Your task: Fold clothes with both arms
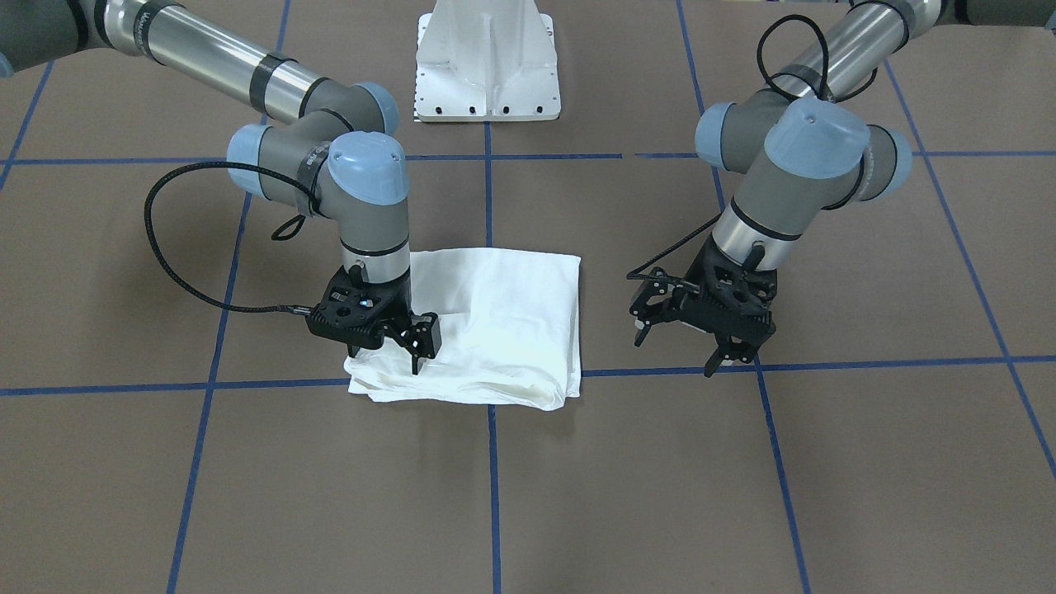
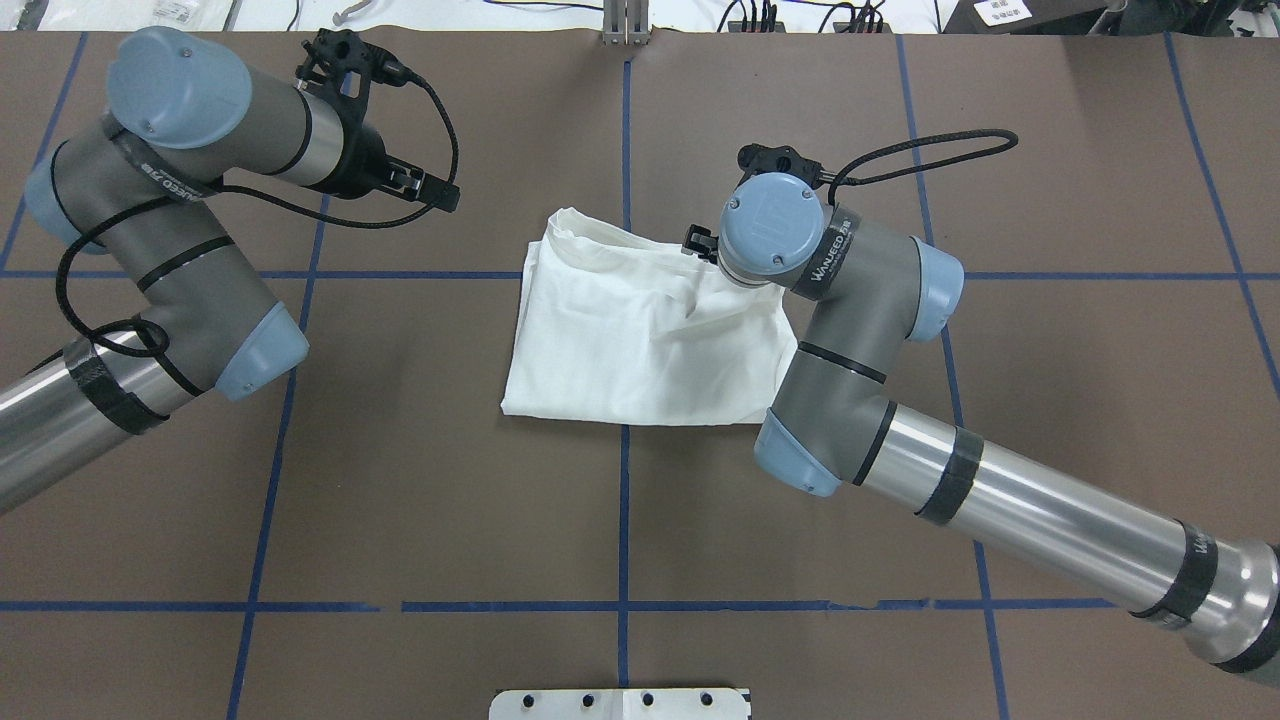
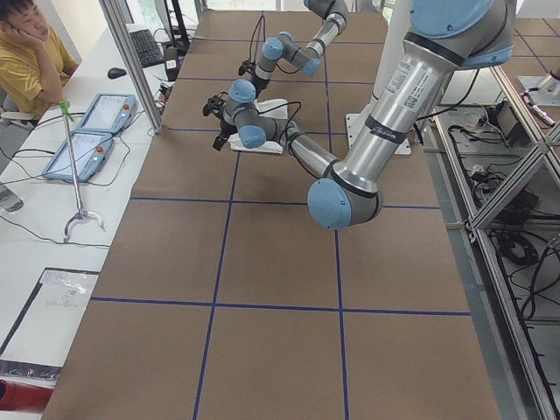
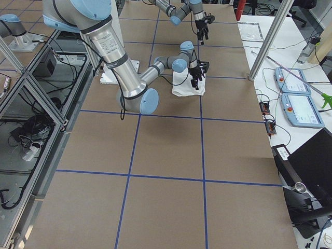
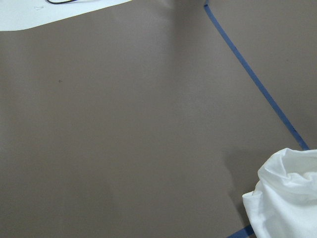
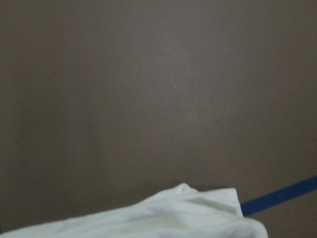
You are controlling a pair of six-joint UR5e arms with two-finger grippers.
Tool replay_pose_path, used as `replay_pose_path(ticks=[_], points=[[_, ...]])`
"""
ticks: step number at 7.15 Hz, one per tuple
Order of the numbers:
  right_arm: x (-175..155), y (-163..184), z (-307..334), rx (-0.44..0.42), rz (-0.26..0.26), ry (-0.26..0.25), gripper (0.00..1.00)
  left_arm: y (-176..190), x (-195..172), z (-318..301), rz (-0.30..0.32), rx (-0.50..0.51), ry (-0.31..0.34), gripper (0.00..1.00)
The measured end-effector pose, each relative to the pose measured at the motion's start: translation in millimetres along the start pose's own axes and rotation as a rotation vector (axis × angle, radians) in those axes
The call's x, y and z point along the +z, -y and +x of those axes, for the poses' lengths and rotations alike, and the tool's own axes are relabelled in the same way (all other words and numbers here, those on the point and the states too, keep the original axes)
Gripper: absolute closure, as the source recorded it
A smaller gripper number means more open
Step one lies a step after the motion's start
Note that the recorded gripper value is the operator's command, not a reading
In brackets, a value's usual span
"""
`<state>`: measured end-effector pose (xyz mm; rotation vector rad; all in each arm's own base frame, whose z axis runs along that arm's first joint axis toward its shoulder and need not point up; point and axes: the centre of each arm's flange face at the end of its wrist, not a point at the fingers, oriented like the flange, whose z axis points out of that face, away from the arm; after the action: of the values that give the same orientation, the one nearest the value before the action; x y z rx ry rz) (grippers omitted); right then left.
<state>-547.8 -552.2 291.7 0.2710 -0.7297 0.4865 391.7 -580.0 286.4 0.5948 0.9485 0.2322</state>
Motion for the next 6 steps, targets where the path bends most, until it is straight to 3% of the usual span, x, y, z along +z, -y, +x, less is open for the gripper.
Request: replay_pose_path(ticks=[1, 3, 5, 6], points=[[22, 19, -2, 0.015, 0.02, 0.009, 0.04, 0, -1, 1, 0.002, 0.001, -0.002, 0.0], [35, 45, -2, 0.028, 0.038, 0.021, 0.22, -1, -1, 3, 0.002, 0.003, -0.003, 0.0], [20, 62, -2, 0.018, 0.006, 0.03, 0.0, -1, -1, 3, 0.002, 0.004, -0.003, 0.0], [9, 85, 10, -0.018, -0.043, 0.03, 0.0, -1, -1, 4, 0.003, 0.004, -0.004, 0.0]])
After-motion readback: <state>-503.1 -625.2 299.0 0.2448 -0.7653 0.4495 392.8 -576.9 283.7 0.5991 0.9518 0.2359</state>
